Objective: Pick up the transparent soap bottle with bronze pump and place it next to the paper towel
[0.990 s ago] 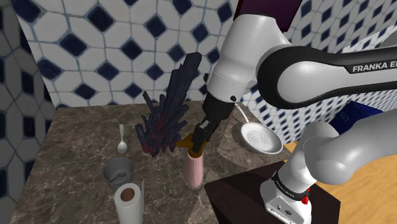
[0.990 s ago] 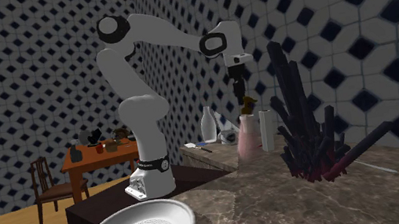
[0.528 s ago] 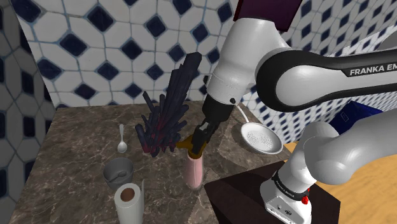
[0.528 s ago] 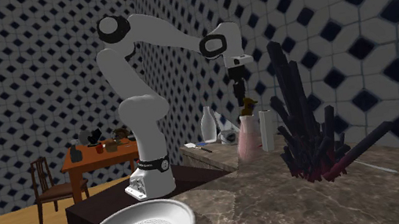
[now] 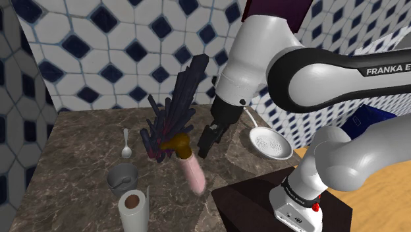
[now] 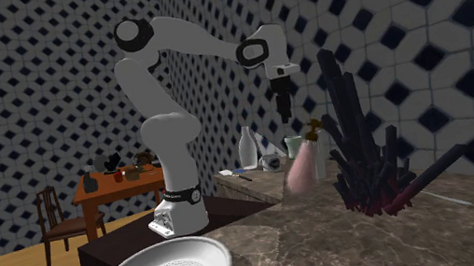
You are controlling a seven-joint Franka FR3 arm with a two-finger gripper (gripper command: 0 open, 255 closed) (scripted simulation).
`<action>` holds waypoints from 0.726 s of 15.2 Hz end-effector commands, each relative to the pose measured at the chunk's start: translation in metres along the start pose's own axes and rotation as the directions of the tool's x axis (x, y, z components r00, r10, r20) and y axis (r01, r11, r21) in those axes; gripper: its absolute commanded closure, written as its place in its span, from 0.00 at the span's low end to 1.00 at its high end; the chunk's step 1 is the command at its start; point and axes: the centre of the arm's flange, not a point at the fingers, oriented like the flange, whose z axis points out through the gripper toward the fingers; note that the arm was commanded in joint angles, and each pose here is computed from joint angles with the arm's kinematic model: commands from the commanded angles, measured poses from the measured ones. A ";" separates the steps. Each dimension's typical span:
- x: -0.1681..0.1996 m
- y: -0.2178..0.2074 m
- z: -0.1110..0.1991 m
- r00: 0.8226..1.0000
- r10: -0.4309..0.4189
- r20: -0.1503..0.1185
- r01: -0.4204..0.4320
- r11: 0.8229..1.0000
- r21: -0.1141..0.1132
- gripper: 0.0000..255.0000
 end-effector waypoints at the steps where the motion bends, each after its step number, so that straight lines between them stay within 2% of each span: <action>1: 0.001 -0.001 -0.020 1.000 0.000 0.001 0.000 1.000 0.000 0.00; 3: 0.001 -0.001 -0.044 1.000 0.000 0.001 0.000 1.000 0.000 0.00; 11: 0.001 -0.001 -0.044 1.000 0.000 0.001 0.000 1.000 0.000 0.00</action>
